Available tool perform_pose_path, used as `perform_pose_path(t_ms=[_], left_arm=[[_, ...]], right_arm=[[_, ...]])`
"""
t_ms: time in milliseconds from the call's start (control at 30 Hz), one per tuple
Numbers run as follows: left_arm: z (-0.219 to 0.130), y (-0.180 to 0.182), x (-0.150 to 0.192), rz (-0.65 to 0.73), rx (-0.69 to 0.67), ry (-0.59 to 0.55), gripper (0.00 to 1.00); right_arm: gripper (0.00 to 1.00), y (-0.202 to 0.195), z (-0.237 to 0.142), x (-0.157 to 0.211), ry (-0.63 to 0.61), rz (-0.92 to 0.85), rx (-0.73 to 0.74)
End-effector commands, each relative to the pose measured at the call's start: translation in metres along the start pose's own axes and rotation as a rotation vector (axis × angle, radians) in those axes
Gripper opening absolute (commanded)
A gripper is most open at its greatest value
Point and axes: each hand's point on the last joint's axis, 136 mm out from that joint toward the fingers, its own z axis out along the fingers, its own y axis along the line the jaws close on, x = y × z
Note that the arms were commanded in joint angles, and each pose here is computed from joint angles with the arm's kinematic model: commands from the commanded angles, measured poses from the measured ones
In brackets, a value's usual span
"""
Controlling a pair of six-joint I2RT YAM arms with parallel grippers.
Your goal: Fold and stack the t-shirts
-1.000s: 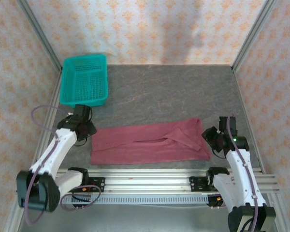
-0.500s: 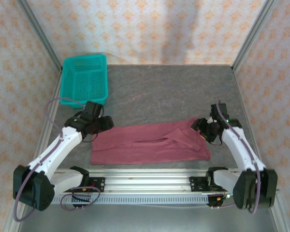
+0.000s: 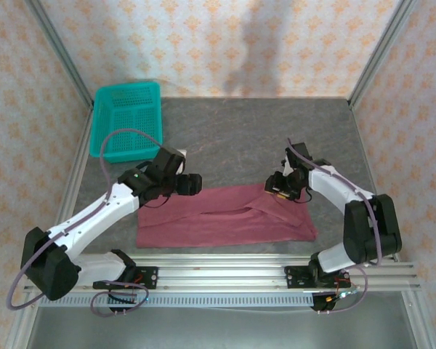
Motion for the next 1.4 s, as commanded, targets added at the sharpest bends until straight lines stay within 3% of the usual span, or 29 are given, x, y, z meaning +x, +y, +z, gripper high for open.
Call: perform_pose_path(t_ms=[0, 167, 400, 700, 833, 1233, 1367], left_arm=[[-0.033, -0.008, -0.022, 0.048, -0.005, -0.089, 0.75], [-0.061, -0.005, -0.035, 0.075, -0.043, -0.134, 0.78], [-0.073, 0.001, -0.039, 0.092, -0.084, -0.139, 0.78], [-0.076, 0.008, -0.041, 0.091, -0.124, -0.152, 0.77], [-0.076, 0.016, -0.038, 0.083, -0.156, -0.156, 0.77], [-0.059, 0.031, -0.023, 0.056, -0.215, -0.114, 0.77], [-0.053, 0.034, -0.018, 0.048, -0.233, -0.093, 0.77]], right_arm=[[0.48, 0.008, 0.003, -0.013, -0.031, -0.07, -0.008], [0.45, 0.012, 0.012, -0.013, -0.022, -0.086, -0.034], [0.37, 0.016, 0.02, -0.015, -0.005, -0.104, -0.062], [0.08, 0.028, 0.011, -0.009, 0.0, -0.124, -0.112], [0.01, 0.035, -0.002, -0.001, -0.015, -0.121, -0.143], [0.01, 0.044, -0.001, 0.083, 0.076, -0.074, -0.205], [0.16, 0.045, -0.005, 0.112, 0.109, -0.072, -0.215]])
